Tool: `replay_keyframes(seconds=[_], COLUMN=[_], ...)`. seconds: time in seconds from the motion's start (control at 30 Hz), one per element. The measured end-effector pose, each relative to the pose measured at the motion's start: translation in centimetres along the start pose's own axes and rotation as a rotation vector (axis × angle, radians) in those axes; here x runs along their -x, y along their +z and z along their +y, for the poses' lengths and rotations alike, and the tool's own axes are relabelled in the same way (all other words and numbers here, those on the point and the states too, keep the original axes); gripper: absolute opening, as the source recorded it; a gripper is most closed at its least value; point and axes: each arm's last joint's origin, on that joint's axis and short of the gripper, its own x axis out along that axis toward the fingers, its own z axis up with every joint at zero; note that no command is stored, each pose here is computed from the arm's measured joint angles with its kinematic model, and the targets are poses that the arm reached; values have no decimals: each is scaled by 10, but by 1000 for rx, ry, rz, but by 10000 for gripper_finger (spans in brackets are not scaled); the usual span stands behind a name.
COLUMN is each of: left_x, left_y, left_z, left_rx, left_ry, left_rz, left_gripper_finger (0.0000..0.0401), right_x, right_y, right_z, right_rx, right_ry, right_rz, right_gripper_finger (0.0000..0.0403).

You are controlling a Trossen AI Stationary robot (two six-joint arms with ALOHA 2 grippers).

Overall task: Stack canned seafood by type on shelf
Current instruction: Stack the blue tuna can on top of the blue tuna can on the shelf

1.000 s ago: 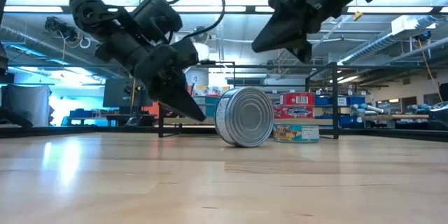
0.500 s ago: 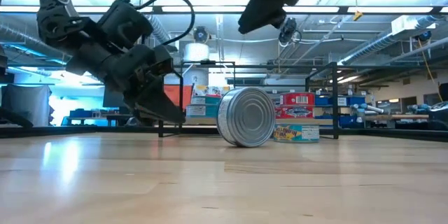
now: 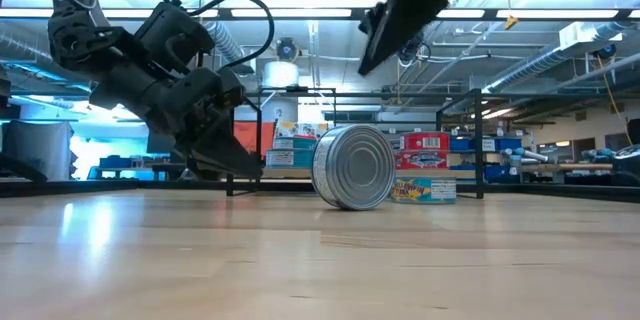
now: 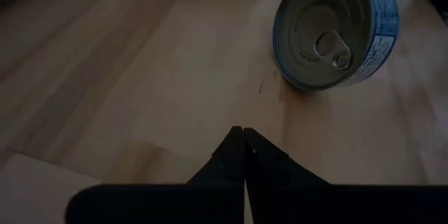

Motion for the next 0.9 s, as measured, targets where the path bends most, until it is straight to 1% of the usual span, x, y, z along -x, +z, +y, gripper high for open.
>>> replay_keyframes(seconds=[0.13,0.37,0.53,0.77,0.9], left_x=[0,0,0,0,0], left_y=[0,0,0,0,-1], left_z=[0,0,0,0,0], left_rx=[0,-23,-26,-27,-27], left_ry=[-2,-2,-5,-16,-18], left_rz=[0,2,3,9,10], left_gripper_finger=[1,2,2,3,3], right_x=[-10,-31,-45,-60,-62], right_y=[-2,13,19,21,20], right_z=[0,0,-1,-2,-2], right_rx=[28,80,131,167,194], right_ry=[4,13,-1,-7,-1], right_rz=[68,133,209,247,259], right_gripper_finger=[224,237,253,288,292])
